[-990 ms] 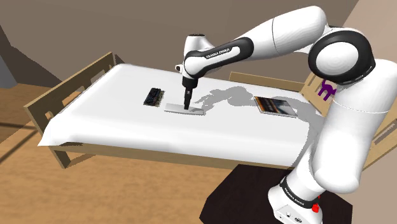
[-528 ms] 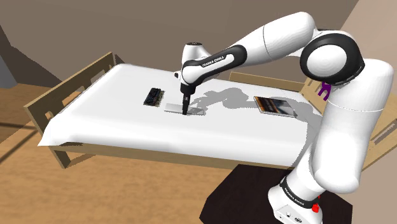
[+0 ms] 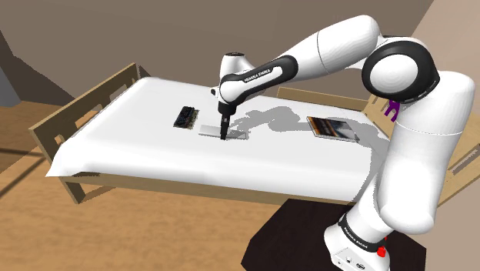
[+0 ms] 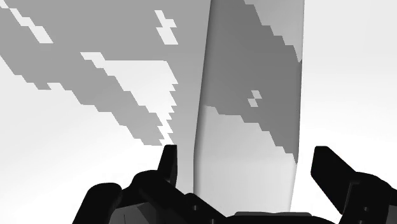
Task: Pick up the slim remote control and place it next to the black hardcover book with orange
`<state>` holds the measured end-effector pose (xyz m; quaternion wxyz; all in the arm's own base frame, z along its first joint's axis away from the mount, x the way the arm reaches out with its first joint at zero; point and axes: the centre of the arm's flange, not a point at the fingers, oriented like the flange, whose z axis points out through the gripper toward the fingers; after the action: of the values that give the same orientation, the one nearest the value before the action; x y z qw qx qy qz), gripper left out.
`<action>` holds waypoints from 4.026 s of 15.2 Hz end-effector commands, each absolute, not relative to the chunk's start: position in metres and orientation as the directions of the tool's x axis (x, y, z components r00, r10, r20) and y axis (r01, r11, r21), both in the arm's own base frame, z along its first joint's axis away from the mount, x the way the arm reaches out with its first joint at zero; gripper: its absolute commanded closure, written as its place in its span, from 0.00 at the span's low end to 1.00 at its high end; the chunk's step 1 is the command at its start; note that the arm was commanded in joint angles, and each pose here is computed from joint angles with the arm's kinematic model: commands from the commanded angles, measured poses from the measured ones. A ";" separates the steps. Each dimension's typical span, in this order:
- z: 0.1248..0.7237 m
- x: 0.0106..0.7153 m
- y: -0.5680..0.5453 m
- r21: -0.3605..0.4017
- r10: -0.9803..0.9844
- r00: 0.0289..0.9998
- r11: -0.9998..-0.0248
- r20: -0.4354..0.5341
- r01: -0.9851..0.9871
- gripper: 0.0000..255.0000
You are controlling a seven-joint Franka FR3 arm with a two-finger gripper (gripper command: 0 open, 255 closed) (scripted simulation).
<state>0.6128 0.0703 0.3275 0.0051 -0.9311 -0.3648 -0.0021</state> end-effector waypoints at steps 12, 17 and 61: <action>0.338 0.613 0.070 -0.008 0.679 0.734 -0.734 0.008 0.679 1.00; 0.364 0.613 0.070 -0.008 0.679 0.734 -0.734 0.008 0.679 1.00; 0.401 0.497 -0.324 -0.008 0.679 0.734 -0.734 0.008 0.679 1.00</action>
<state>0.4976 -0.3223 0.4045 0.0053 -0.9312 -0.3644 -0.0019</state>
